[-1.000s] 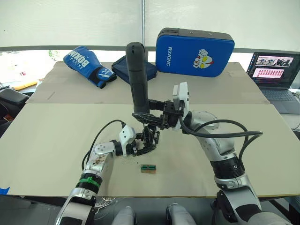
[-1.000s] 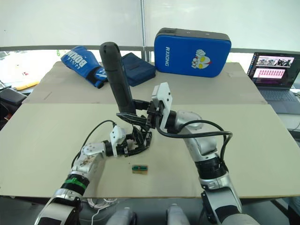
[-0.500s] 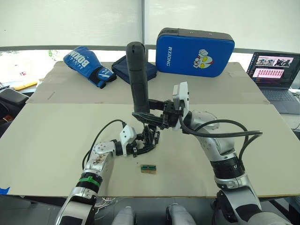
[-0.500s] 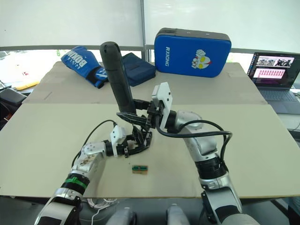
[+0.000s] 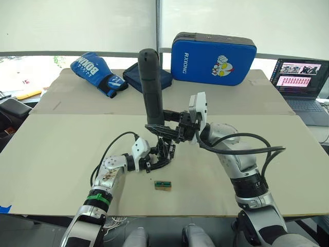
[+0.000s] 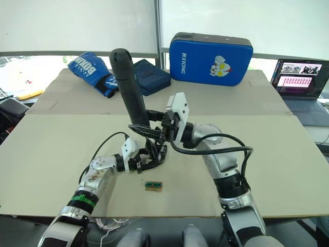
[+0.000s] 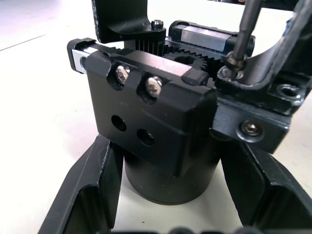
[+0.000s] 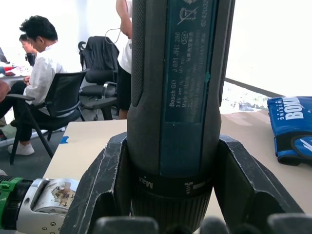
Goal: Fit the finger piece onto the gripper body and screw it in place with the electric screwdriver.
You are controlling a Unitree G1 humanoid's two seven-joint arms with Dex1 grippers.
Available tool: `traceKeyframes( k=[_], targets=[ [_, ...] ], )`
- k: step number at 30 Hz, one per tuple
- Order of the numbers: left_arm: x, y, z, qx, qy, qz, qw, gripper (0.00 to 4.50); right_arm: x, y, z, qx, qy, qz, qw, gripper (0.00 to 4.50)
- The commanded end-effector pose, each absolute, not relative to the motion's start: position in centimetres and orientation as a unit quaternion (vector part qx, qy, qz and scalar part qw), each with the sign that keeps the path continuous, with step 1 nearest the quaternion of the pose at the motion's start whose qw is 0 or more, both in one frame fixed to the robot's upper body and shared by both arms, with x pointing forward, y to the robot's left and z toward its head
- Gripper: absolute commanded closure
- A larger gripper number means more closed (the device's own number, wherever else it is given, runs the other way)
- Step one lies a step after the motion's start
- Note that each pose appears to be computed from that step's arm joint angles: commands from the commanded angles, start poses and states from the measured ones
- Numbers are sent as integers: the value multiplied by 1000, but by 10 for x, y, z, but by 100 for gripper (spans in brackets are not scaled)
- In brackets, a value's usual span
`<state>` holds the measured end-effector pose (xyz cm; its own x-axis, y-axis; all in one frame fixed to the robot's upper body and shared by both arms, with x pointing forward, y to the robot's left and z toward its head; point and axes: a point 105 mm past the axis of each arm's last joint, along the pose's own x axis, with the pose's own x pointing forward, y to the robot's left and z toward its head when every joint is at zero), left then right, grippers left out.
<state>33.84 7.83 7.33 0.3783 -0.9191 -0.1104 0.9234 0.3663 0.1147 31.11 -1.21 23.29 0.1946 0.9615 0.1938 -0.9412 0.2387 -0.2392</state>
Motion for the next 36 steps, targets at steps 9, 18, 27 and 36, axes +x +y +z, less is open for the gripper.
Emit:
traceKeyframes(
  k=[9, 18, 27, 36],
  targets=[
    [332, 73, 71, 84, 17, -566, 820, 168, 319, -17, 203, -30, -88, 608, 789, 256],
    [333, 72, 71, 83, 16, -564, 822, 168, 327, -17, 191, -23, -43, 595, 803, 256],
    [332, 74, 69, 84, 18, -561, 823, 168, 326, -14, 189, -31, -45, 593, 803, 256],
    [331, 75, 69, 85, 19, -559, 824, 168, 321, -13, 203, -34, -72, 605, 792, 256]
  ],
)
